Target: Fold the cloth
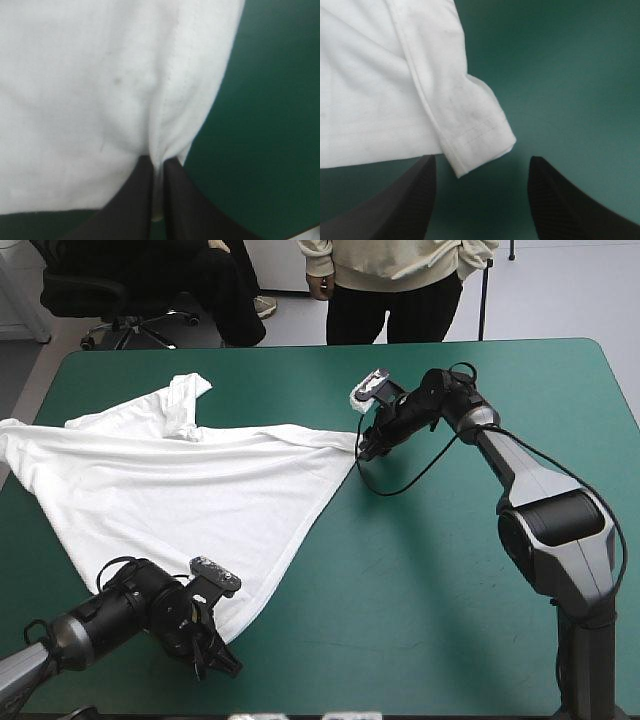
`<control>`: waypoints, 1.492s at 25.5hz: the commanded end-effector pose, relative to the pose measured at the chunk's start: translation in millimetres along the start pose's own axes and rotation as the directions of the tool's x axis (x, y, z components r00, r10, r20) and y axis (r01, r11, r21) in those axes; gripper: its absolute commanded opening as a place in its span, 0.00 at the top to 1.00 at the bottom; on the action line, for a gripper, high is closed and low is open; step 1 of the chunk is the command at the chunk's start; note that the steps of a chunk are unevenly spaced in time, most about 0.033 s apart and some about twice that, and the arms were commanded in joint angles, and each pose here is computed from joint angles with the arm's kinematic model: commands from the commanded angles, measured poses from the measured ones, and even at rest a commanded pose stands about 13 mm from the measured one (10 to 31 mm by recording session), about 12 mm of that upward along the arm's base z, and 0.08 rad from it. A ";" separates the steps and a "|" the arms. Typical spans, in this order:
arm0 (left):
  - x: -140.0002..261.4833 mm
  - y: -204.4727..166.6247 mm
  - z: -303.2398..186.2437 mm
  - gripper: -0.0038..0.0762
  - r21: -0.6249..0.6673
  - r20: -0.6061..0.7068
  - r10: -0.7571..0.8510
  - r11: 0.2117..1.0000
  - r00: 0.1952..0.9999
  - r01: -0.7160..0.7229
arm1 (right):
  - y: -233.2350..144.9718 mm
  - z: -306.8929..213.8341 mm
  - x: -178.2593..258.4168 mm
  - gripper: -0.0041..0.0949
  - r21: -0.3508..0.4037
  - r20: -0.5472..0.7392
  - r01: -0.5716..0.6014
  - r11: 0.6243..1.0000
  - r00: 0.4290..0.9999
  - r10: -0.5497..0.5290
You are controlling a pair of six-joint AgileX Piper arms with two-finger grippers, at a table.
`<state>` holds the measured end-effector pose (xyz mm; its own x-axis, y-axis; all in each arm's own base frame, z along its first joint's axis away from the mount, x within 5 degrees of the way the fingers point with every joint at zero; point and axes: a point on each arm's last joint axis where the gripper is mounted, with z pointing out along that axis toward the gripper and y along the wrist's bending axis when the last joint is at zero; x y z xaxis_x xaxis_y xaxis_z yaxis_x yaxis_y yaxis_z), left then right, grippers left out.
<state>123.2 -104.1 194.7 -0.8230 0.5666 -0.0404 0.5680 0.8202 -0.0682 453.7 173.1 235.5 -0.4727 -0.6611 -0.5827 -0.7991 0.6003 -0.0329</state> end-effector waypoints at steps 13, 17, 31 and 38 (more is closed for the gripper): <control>-4.2 -6.6 17.2 0.97 0.076 0.030 -0.080 0.994 0.996 0.078 | 10.9 -8.8 -27.4 0.44 0.024 0.098 0.019 1.000 0.995 -0.021; -4.3 -7.8 17.1 0.97 0.090 0.029 -0.092 0.992 0.995 0.089 | 11.6 0.8 -23.5 0.55 0.009 0.073 -0.017 1.000 0.997 0.017; -20.5 -5.7 -39.8 0.97 0.068 0.294 -0.115 0.993 0.949 0.100 | 29.7 -80.4 -47.8 0.97 0.034 0.157 -0.048 0.998 0.987 0.042; -46.0 17.1 -154.0 0.97 -0.287 0.574 0.096 0.954 0.814 0.091 | 60.8 -217.4 -71.8 0.98 0.172 0.424 -0.019 0.985 0.904 -0.057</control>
<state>162.4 -109.3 303.9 -0.7262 0.4896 -0.4826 0.5059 0.8559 0.1072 391.8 175.0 378.3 -0.3790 -0.5362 -0.7542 -0.7570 0.6484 -0.0805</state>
